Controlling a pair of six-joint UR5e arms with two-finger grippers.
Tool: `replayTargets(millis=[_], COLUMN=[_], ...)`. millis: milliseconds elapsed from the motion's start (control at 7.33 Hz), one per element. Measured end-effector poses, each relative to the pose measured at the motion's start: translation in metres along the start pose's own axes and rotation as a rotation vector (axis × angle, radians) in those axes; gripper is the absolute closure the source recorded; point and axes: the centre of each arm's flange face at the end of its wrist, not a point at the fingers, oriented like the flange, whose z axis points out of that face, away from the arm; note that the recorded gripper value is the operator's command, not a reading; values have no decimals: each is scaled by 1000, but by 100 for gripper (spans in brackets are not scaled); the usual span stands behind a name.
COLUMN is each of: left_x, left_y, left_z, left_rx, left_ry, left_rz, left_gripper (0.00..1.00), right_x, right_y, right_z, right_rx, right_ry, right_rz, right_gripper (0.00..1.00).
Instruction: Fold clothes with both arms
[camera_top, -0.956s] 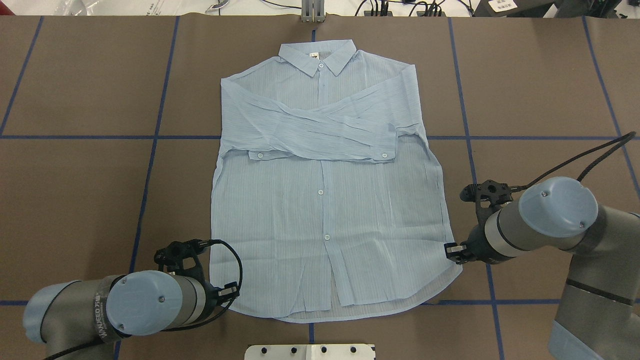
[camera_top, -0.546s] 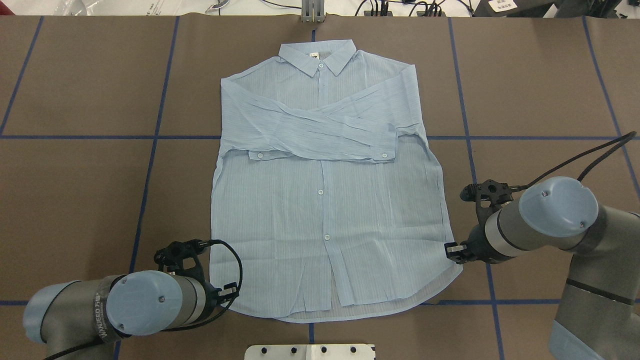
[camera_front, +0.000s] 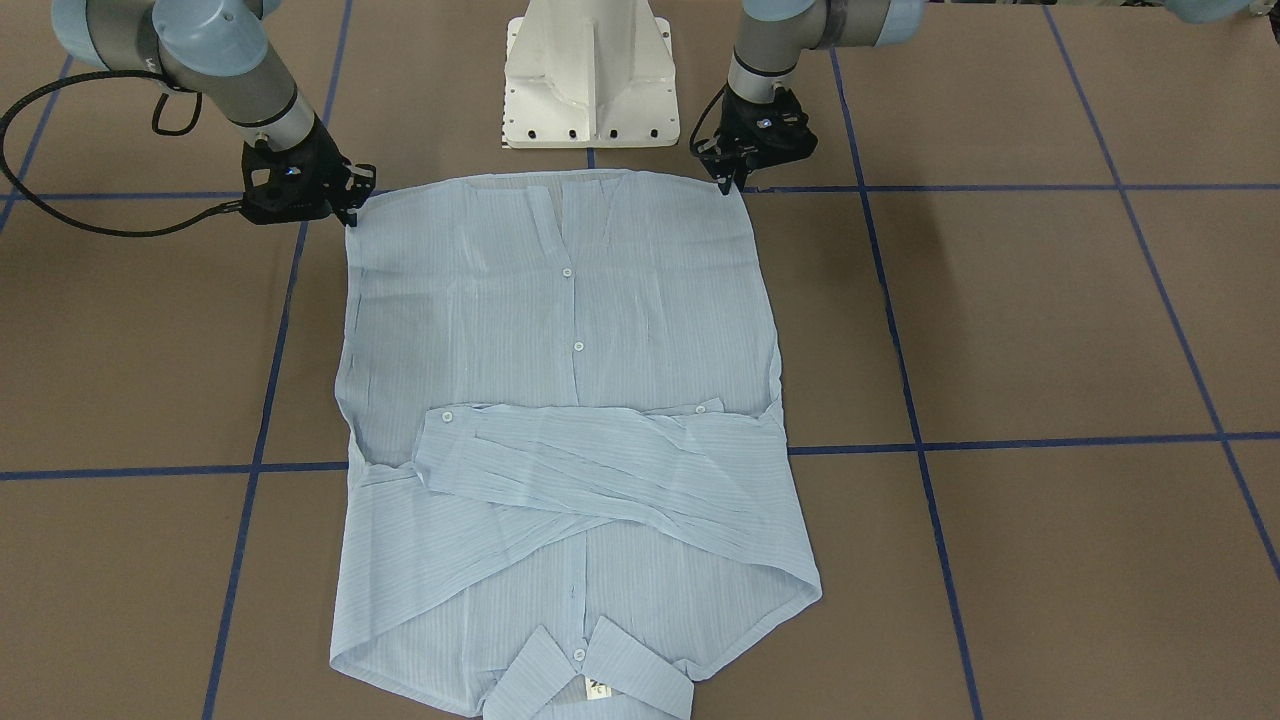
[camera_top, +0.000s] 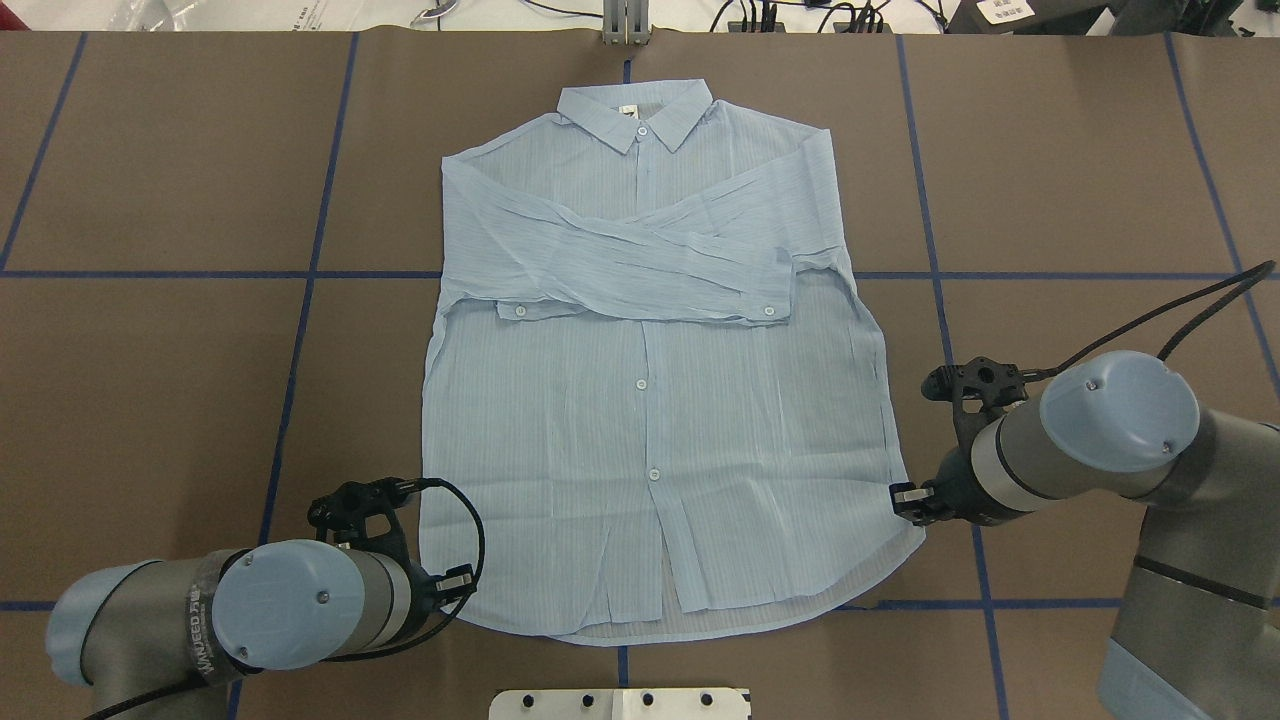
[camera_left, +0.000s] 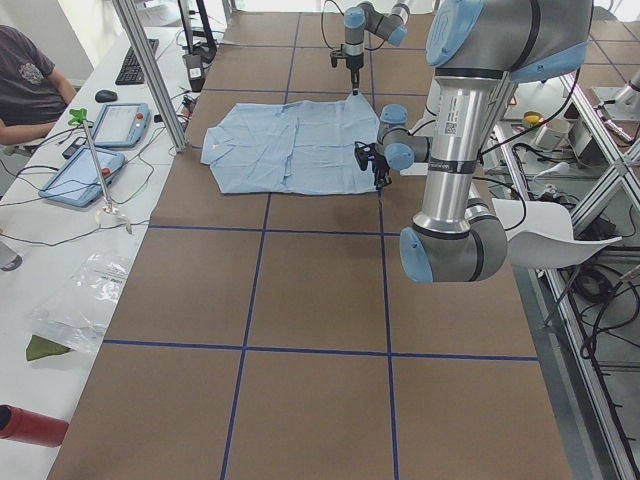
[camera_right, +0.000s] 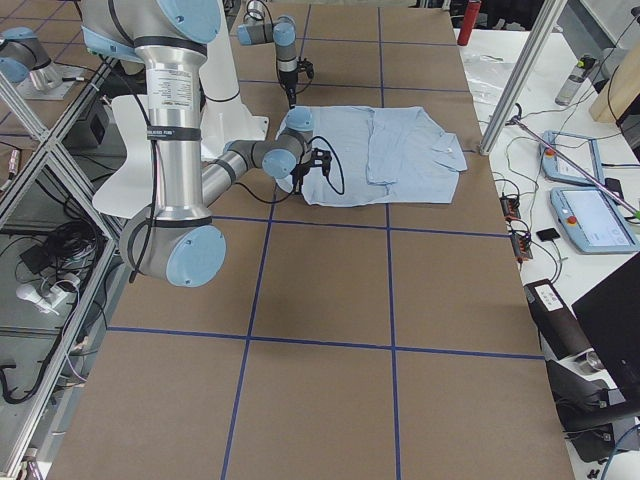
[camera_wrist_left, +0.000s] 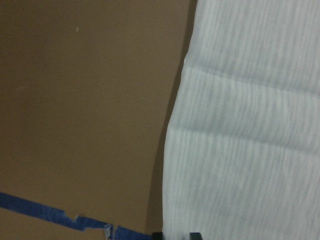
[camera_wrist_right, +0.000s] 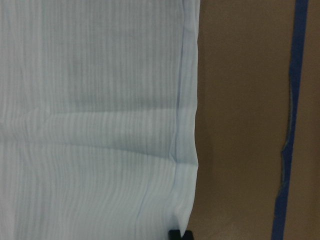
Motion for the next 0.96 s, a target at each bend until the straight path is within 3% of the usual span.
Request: replayTargets(millis=[546,956], left_x=[3,10], left_y=[-15,-72], left_z=[-15,-60], left_rx=[16,76], left_ry=[26,92], left_rz=[-13,10], left_gripper=[100,100], right_x=[4,10], right_y=[-11,-26], right_z=[-14,-34], right_rx=[-2,-3], right_ry=[-25,-59], right_rz=[25,54], right_gripper=[100,100])
